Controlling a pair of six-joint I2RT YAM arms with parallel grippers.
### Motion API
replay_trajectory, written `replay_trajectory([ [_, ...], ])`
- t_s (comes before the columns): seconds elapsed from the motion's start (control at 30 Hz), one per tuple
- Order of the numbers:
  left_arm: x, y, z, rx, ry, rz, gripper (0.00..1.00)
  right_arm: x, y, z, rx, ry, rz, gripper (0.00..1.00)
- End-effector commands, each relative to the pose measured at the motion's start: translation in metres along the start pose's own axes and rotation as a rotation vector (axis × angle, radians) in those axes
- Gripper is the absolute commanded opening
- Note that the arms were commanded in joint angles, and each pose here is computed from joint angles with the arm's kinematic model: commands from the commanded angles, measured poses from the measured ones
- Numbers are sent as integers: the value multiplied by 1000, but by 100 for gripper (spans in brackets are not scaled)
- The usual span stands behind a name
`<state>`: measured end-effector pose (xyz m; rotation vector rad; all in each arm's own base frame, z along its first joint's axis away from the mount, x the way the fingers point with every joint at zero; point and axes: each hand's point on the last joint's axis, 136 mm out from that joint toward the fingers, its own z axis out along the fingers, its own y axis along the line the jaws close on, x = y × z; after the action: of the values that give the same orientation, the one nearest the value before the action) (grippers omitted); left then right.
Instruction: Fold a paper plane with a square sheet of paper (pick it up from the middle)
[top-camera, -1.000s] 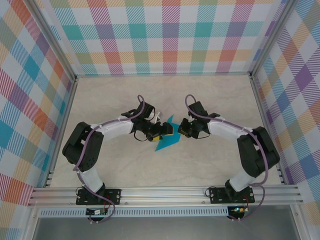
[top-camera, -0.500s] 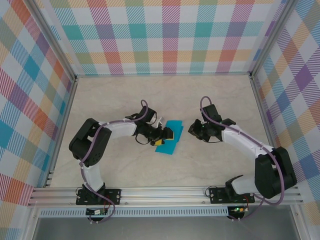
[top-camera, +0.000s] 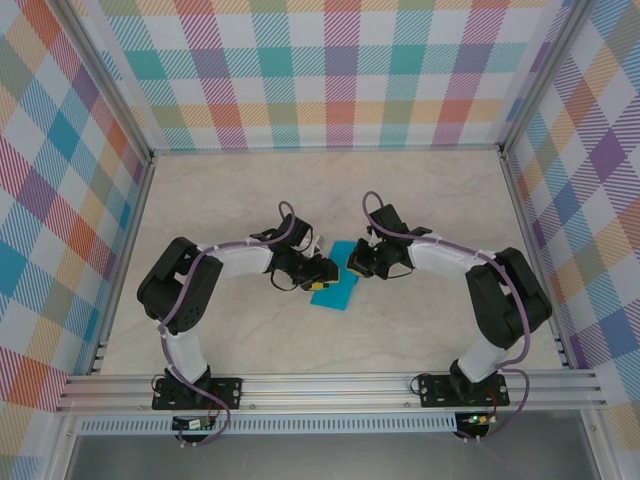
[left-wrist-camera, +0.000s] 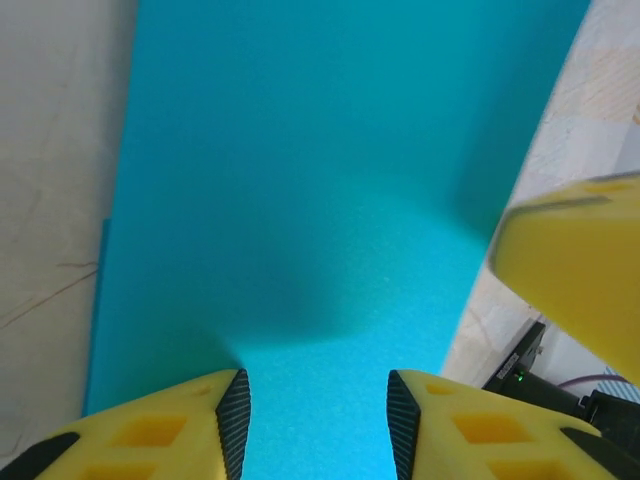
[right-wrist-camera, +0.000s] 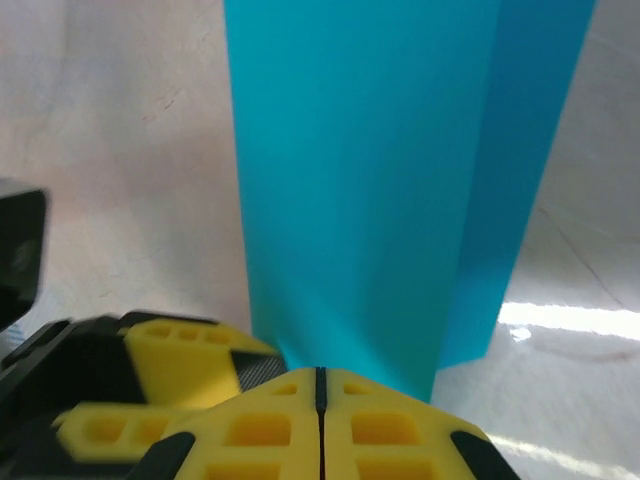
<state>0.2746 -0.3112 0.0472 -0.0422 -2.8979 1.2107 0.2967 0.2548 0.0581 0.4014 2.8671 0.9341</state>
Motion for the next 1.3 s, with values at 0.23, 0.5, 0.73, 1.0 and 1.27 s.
replay_trajectory([
  [0.23, 12, 11, -5, -18, 21, -33, 34, -21, -3, 31, 78, 32, -43, 5],
  [0.5, 15, 14, 3, -5, 51, -43, 32, -33, -6, 48, 134, 64, -107, 5],
  [0.73, 17, 19, 7, -20, 68, -52, 32, -42, -6, 56, 163, 84, -158, 6],
  [1.0, 19, 25, 16, -67, 84, -57, 32, -52, 14, 62, 119, 102, -200, 6],
  [1.27, 15, 24, 27, -73, 58, -81, 32, -61, 54, 27, 26, 38, -236, 14],
])
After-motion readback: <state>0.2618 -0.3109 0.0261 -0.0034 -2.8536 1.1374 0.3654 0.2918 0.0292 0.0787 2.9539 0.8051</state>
